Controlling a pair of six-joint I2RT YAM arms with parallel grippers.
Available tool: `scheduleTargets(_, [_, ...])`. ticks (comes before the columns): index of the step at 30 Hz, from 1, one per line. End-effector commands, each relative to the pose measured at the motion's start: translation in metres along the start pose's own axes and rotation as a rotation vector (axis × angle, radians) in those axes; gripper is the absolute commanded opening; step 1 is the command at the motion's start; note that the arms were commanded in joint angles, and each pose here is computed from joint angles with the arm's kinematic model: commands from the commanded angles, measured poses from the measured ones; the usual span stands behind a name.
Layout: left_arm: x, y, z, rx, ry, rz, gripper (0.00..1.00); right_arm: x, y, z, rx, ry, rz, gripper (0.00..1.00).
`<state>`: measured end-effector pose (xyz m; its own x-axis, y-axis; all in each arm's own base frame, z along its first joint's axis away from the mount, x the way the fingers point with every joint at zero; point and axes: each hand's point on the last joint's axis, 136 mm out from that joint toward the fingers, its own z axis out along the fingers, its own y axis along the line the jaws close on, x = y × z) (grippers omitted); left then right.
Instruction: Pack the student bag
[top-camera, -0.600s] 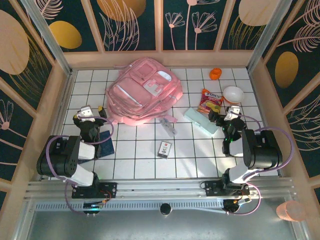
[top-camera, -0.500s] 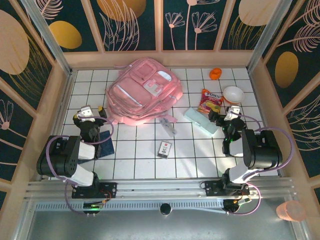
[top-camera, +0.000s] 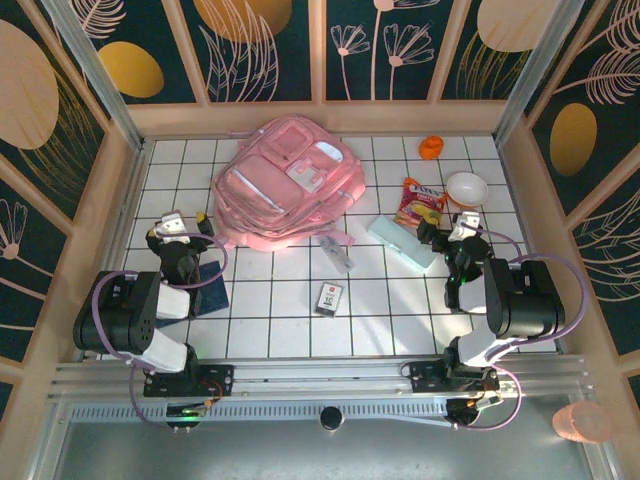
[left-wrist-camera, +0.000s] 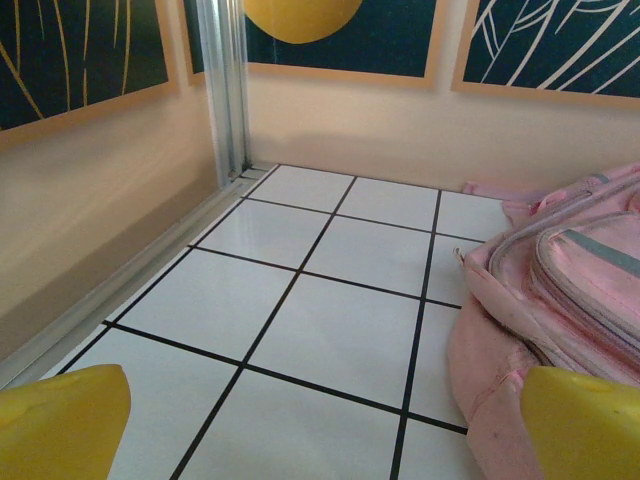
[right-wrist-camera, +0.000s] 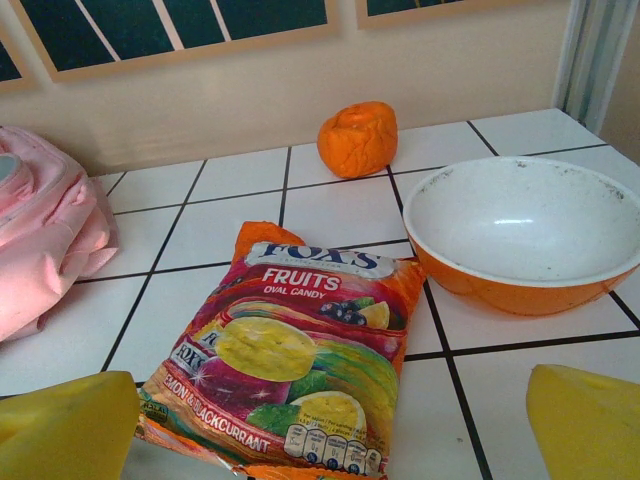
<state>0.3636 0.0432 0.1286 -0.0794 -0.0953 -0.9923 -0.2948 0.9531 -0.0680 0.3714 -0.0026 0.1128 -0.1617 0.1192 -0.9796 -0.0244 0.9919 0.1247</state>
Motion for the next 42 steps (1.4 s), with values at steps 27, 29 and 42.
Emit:
scheduleTargets(27, [-0.024,-0.004,0.003,0.014,-0.030,-0.022,0.94,-0.037,0.010,0.002,-0.038,-0.051,-0.022,0.99])
scheduleTargets(29, [-0.035,-0.004,0.007,-0.004,0.001,-0.020,0.89,-0.055,0.014,0.002,-0.048,-0.010,0.024,0.99])
scheduleTargets(42, [-0.074,-0.078,0.037,0.261,0.353,-0.156,0.68,-0.139,0.064,0.002,-0.206,0.249,0.461,0.99])
